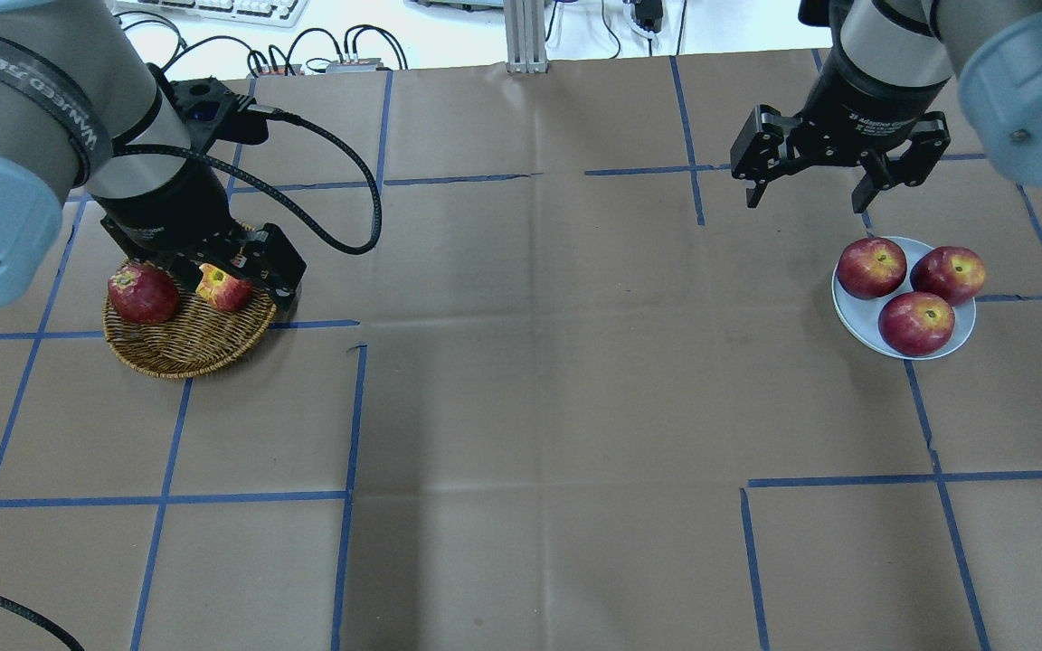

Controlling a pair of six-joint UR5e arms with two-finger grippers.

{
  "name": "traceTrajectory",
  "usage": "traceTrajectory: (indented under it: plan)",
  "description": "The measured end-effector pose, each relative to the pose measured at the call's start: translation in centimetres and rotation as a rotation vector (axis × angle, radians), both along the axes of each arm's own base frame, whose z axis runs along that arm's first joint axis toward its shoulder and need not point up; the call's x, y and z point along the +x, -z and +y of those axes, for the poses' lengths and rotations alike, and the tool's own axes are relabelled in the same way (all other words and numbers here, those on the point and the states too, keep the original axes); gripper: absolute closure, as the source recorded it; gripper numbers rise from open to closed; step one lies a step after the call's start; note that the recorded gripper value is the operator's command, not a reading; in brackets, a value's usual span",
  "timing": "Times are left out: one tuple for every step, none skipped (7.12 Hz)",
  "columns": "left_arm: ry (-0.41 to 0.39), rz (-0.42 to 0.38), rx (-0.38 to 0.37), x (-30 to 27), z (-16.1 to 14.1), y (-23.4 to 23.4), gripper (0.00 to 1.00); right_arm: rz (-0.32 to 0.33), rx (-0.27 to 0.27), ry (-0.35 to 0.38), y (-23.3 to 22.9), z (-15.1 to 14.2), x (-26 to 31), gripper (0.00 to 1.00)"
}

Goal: Transfer apple from basket to plate
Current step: 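Lower the left gripper over the yellow-red apple in the wicker basket, then close the left gripper on the yellow-red apple and lift it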

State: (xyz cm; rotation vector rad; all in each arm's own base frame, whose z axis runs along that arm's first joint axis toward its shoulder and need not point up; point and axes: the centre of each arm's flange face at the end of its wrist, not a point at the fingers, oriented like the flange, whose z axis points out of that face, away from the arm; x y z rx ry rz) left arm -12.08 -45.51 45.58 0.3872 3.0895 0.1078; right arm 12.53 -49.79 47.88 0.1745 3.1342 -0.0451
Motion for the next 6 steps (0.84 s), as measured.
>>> traceTrajectory:
  plan:
    - [0.002, 0.0, 0.003, 0.0, 0.0, 0.1, 0.01, 0.0, 0.0, 0.0, 0.0, 0.0, 0.0, 0.0]
    - [0.037, 0.003, 0.01, 0.2, 0.0, 0.4, 0.01, 0.0, 0.0, -0.001, 0.0, 0.0, 0.0, 0.0]
    - [0.108, 0.01, 0.016, 0.8, -0.6, 1.0, 0.01, 0.0, 0.0, -0.001, 0.0, 0.0, 0.0, 0.0]
    - [0.143, 0.016, 0.007, 2.5, -2.1, 2.5, 0.01, 0.001, 0.0, -0.002, 0.0, 0.0, 0.0, 0.0]
    - [0.172, 0.021, -0.011, 5.0, -4.3, 5.0, 0.01, 0.001, 0.0, -0.003, 0.0, 0.0, 0.0, 0.0]
    - [0.24, 0.022, -0.028, 8.1, -6.3, 8.5, 0.01, 0.001, 0.0, -0.004, 0.0, 0.0, 0.0, 0.0]
